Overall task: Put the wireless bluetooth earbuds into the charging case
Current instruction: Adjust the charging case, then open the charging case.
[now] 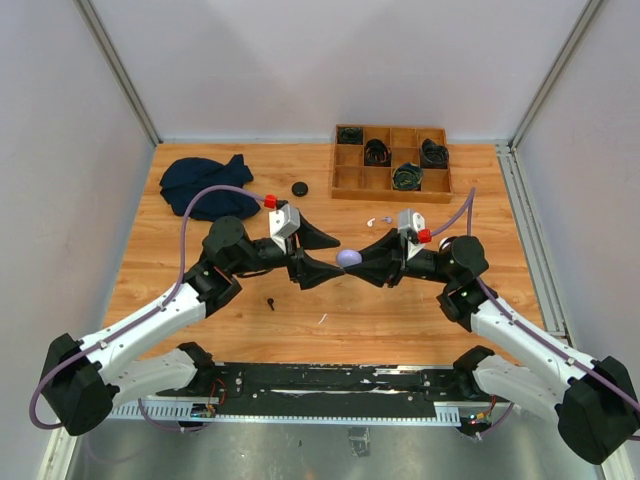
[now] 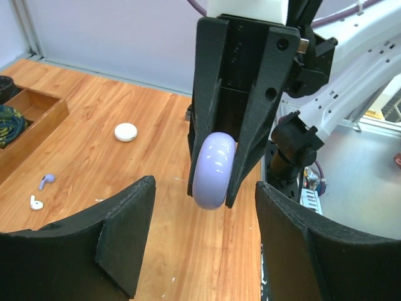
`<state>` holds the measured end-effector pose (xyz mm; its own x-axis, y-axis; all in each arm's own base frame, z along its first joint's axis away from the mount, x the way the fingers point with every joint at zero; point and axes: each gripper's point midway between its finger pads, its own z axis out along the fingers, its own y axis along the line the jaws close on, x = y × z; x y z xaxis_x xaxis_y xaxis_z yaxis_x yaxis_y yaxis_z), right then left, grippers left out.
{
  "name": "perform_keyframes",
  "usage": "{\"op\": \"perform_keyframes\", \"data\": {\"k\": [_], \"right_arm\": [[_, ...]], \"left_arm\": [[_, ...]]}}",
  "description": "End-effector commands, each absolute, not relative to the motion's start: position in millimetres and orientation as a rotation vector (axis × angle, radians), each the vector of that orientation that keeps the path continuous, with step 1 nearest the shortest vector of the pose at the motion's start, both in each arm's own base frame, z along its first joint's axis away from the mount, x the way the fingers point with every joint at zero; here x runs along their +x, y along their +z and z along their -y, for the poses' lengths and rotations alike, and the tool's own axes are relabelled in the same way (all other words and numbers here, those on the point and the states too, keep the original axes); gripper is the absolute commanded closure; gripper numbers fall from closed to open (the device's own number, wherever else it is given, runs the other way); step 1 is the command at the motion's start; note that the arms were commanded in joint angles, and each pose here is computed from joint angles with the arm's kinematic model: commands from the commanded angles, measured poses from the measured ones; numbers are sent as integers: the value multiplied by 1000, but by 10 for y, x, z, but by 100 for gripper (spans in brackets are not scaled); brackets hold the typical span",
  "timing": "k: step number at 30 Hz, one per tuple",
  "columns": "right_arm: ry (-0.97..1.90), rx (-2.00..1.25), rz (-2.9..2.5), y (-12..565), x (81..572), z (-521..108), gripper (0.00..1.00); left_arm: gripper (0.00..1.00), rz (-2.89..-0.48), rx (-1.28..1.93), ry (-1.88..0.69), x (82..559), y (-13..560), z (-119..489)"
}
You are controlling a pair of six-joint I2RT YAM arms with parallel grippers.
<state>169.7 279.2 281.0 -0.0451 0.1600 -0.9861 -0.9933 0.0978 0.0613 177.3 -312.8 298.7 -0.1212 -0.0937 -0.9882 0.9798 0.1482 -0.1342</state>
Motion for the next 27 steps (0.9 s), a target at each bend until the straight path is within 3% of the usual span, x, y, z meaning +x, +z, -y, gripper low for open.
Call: {"op": "perform_keyframes", "data": {"k": [1,27], "right_arm": [[1221,-1001,-1116,2924,1691,-2818,99],[1194,-1045,-1175,2720,1669,-2858,99]], "left_arm": [[29,-1335,896,-1196,1881,3023,3120],[28,-1417,674,-1091,2185,3239,2983]]}}
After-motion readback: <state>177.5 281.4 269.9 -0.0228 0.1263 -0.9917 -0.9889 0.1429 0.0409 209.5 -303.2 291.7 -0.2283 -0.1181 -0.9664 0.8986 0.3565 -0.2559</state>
